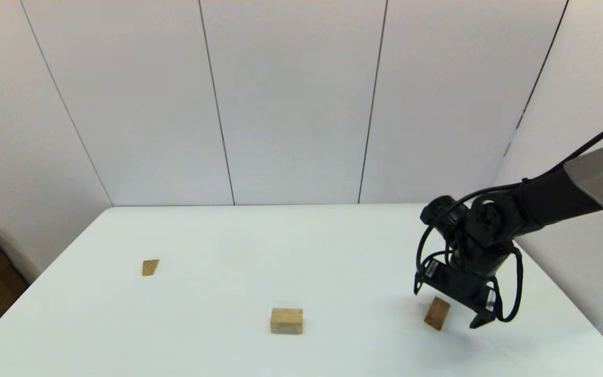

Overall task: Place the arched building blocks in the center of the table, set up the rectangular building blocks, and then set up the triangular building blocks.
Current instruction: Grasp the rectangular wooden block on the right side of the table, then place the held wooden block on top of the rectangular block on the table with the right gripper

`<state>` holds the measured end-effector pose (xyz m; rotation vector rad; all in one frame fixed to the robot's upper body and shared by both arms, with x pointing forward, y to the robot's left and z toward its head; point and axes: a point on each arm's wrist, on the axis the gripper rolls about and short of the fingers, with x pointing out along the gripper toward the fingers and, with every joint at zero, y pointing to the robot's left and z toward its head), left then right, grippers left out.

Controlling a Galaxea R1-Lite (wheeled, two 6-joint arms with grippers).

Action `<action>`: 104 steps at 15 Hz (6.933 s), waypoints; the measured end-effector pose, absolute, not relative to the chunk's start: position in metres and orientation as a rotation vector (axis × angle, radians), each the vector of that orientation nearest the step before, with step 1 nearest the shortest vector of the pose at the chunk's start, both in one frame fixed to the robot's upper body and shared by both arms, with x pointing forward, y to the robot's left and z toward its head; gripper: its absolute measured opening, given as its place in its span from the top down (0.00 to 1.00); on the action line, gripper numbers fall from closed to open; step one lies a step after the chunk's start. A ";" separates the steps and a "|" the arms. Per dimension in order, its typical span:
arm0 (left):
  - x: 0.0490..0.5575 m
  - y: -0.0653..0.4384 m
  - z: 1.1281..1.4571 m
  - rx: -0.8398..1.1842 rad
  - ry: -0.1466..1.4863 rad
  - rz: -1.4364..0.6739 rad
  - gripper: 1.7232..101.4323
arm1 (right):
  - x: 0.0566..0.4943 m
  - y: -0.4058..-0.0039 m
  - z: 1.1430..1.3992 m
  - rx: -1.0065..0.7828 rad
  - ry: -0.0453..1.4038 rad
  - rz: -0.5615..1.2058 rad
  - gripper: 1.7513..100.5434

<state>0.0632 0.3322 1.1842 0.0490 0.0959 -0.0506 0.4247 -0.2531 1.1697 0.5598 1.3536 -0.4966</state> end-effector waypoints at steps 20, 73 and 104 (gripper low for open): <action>0.063 0.332 1.184 0.048 0.095 -0.050 0.04 | 0.433 -0.251 1.148 0.558 1.408 -0.508 0.34; 0.063 0.332 1.184 0.052 0.095 -0.051 0.04 | 0.389 -0.136 1.284 -0.810 0.927 1.189 0.77; 0.063 0.332 1.184 0.052 0.096 -0.051 0.04 | 0.382 -0.016 1.224 -1.112 0.869 1.259 0.77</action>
